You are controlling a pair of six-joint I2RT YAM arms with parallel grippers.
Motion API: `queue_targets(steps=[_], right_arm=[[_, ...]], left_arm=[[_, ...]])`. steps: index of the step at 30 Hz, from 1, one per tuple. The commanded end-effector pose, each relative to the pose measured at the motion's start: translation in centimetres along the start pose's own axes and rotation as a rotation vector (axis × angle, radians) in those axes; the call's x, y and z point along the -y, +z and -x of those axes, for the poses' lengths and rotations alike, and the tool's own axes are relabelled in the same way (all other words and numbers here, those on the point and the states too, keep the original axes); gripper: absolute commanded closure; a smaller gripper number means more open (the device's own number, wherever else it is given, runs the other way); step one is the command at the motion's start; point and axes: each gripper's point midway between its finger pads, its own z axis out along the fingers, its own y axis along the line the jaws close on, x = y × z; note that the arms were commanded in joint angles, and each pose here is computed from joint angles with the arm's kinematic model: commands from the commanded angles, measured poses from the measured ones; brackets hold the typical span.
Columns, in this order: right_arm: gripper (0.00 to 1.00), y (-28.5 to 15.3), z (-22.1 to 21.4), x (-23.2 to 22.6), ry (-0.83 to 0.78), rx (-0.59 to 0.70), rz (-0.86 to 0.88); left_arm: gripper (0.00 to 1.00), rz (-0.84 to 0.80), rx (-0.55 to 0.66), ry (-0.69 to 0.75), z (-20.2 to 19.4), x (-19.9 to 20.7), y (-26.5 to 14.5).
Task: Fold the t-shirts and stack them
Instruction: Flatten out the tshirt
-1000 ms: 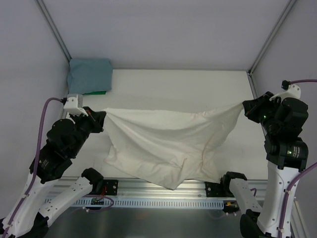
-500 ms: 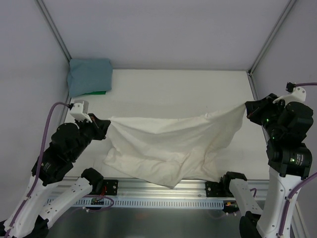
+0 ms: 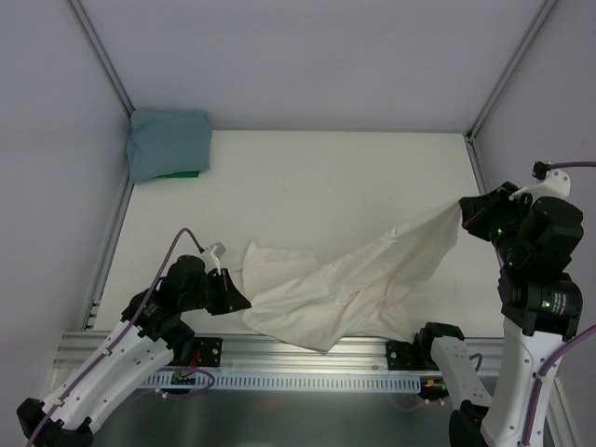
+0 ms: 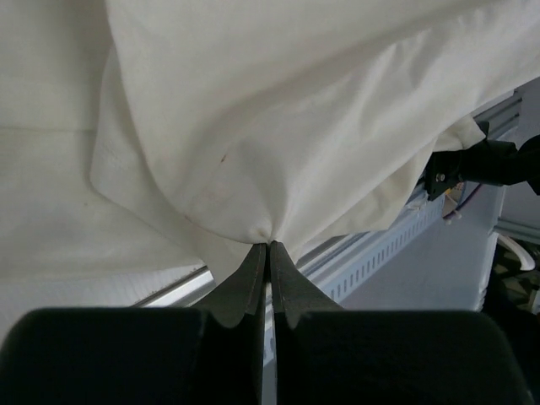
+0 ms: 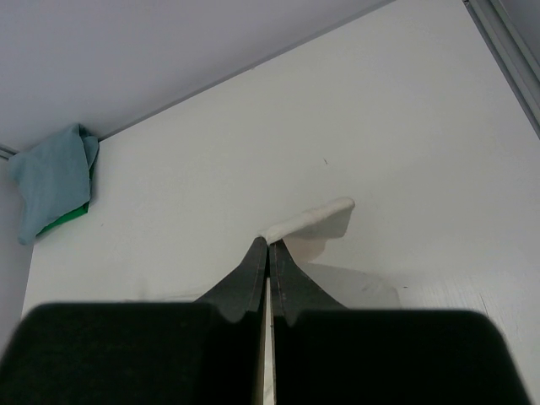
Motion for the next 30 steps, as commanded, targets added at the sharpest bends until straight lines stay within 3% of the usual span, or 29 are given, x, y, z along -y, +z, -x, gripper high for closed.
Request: queue_targets(steps=[1,11,14,15,17,19,21,24,30], right_arm=[[1.0,-0.4,1.0,-0.1,-0.014,0.053,0.006],[1.0,-0.1,1.3,-0.4,-0.01,0.052,0.012],[0.99,0.1,1.4,-0.2,-0.01,0.051,0.003],[0.94,0.1,1.4,-0.2,-0.009,0.054,0.0],[0.91,0.3,1.5,-0.1,-0.006,0.056,-0.005],[0.99,0.4,1.4,-0.2,-0.007,0.048,0.002],[1.0,0.6,1.3,-0.2,-0.007,0.041,0.006],[1.0,0.8,1.2,-0.4,-0.005,0.038,0.014],[1.0,0.8,1.3,-0.5,-0.007,0.038,0.021]], left_arm=[[1.0,-0.125,-0.061,-0.081,-1.0,2.3,0.3],[1.0,-0.193,-0.189,-0.252,-3.9,1.8,2.6],[0.79,-0.22,-0.181,-0.238,-3.5,2.5,2.3],[0.65,-0.216,-0.156,-0.212,-2.8,2.7,2.1],[0.54,-0.194,-0.113,-0.176,-1.9,2.8,1.7],[0.5,-0.159,-0.018,-0.113,0.1,3.1,0.9],[0.51,-0.103,0.106,-0.076,2.3,2.7,-0.2],[0.55,-0.023,0.185,-0.056,3.8,1.5,-0.7],[0.6,0.131,0.015,-0.11,1.3,-1.5,1.9]])
